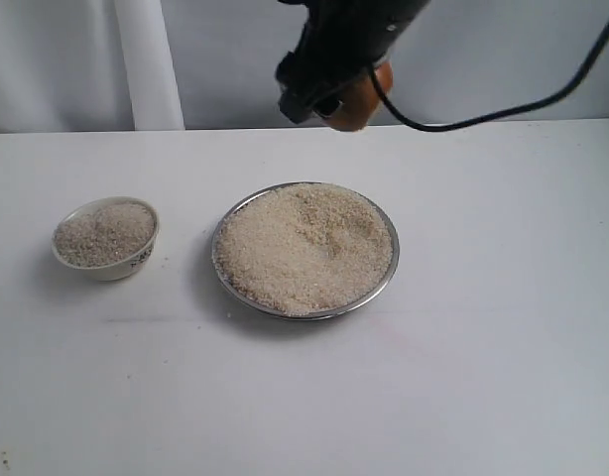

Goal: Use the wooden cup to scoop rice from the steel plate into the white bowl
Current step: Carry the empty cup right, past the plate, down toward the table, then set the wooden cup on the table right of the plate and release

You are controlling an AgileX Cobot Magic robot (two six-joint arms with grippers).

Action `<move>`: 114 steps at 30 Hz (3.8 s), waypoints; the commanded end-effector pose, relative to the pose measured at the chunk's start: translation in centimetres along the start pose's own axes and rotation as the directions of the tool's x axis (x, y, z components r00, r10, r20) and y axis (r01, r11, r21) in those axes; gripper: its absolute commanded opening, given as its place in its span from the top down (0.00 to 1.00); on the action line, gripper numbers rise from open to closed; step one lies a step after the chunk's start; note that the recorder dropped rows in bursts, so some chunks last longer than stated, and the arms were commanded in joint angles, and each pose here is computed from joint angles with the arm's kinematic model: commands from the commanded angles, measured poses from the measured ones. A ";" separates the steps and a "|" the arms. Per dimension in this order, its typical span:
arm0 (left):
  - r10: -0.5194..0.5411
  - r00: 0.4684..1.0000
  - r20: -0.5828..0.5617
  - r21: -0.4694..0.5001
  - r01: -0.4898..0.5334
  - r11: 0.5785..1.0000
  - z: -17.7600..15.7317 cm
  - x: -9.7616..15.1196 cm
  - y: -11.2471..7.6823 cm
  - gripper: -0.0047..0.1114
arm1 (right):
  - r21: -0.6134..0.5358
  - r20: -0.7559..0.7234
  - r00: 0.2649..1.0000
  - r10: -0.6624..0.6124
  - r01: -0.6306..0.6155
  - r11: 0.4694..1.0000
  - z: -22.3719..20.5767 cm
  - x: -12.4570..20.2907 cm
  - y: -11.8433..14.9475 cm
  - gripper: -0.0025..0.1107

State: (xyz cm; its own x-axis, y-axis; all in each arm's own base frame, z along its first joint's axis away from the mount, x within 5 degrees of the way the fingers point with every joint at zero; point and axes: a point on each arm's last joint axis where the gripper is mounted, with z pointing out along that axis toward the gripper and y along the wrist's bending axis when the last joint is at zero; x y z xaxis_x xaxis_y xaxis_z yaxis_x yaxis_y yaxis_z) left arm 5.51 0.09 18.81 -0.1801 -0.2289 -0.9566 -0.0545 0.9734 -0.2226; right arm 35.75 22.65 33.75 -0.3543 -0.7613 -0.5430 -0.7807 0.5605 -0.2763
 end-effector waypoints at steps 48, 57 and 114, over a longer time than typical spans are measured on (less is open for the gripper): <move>-0.006 1.000 0.008 0.010 0.006 1.000 0.0 -0.1 -0.1 0.96 | 0.282 0.618 0.743 0.258 -0.516 0.809 4.6 25.3 6.1 0.98; -0.006 1.000 0.008 0.010 0.006 1.000 0.0 -0.1 -0.1 0.96 | 0.302 0.589 0.773 0.234 -0.479 0.824 9.4 26.1 6.1 0.98; -0.006 1.000 0.008 0.010 0.006 1.000 0.0 -0.1 -0.1 0.96 | 0.353 0.642 0.742 0.194 -0.510 0.784 8.4 24.6 4.5 0.21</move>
State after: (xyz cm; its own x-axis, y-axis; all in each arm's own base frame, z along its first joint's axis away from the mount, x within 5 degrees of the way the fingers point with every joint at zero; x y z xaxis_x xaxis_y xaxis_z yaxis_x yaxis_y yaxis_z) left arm 5.51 0.09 18.81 -0.1801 -0.2289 -0.9566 -0.0545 0.9734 -0.2226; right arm 28.40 9.48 10.78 -0.1295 -0.2692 -0.9543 -0.2674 0.9363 -0.2278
